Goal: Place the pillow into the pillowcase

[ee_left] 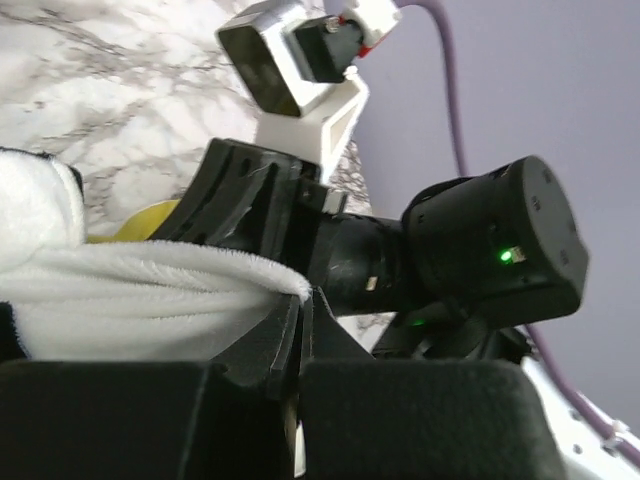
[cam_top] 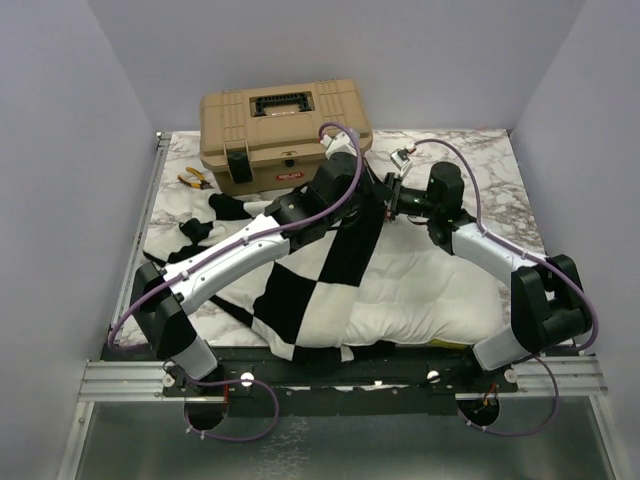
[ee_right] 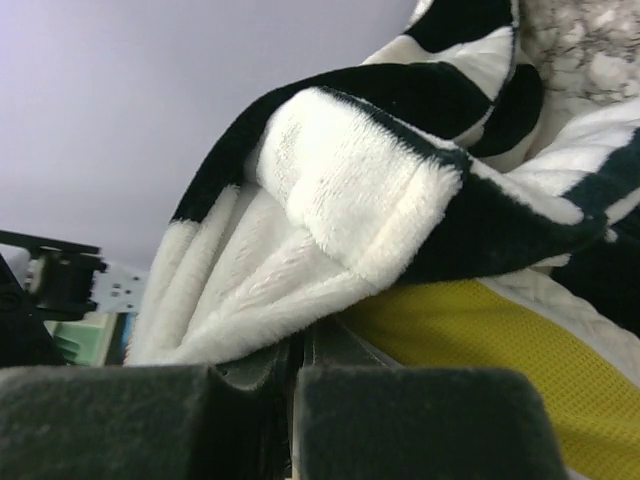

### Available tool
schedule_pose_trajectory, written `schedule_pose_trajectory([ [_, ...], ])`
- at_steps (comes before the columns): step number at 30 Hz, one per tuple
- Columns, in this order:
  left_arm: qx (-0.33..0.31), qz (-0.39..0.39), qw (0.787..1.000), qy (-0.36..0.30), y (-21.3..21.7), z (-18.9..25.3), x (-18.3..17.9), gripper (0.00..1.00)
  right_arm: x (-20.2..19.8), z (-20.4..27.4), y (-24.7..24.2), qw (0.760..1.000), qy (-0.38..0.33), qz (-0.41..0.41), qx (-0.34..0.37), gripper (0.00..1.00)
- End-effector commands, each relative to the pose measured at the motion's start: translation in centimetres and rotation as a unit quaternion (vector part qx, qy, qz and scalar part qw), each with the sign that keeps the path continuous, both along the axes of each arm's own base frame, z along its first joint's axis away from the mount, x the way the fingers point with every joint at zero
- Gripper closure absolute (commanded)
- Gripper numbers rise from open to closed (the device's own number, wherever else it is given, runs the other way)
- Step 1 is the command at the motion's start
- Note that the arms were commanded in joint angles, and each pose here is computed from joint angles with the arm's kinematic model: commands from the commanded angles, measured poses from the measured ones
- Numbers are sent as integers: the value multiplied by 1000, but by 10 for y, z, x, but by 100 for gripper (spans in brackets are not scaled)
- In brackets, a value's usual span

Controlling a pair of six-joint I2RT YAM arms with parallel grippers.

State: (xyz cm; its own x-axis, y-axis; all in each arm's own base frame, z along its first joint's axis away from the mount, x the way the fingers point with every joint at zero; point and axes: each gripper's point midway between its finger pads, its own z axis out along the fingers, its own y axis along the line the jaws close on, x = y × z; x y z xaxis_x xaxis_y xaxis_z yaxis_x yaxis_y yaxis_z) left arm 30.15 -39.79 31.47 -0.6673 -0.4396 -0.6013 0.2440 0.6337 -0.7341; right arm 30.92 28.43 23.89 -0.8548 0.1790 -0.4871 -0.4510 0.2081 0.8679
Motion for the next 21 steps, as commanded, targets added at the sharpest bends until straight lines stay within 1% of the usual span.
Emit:
schedule_pose_trajectory([
  [1, -105, -102, 989, -20, -44, 68, -28, 100, -14, 36, 5, 996, 14, 8, 85, 100],
  [5, -117, -130, 984, -17, -63, 77, -46, 100, 2, 38, 8, 992, 39, -13, 123, 100],
  [9, -125, -167, 978, -12, -90, 81, -73, 100, 22, 38, 11, 989, 53, -39, 135, 100],
  [11, -124, -184, 975, -8, -103, 79, -85, 100, 31, 31, 13, 989, 63, -53, 124, 100],
  [14, -102, -190, 976, 6, -108, 53, -90, 100, 39, 18, 14, 990, 78, -65, 97, 100],
  [17, -66, -123, 990, 15, -84, 18, -74, 100, 36, -1, 12, 994, 76, -68, 36, 100],
  [18, -55, -96, 994, 17, -72, 8, -66, 100, 36, -9, 8, 994, 78, -76, 6, 98],
  [19, -45, -73, 996, 23, -59, -3, -59, 100, 35, -18, 2, 993, 71, -87, -28, 94],
  [20, -36, -53, 998, 28, -46, -13, -52, 100, 33, -26, -6, 991, 65, -96, -63, 86],
  [21, -33, -32, 998, 30, -32, -17, -45, 100, 31, -32, -14, 988, 60, -105, -97, 74],
])
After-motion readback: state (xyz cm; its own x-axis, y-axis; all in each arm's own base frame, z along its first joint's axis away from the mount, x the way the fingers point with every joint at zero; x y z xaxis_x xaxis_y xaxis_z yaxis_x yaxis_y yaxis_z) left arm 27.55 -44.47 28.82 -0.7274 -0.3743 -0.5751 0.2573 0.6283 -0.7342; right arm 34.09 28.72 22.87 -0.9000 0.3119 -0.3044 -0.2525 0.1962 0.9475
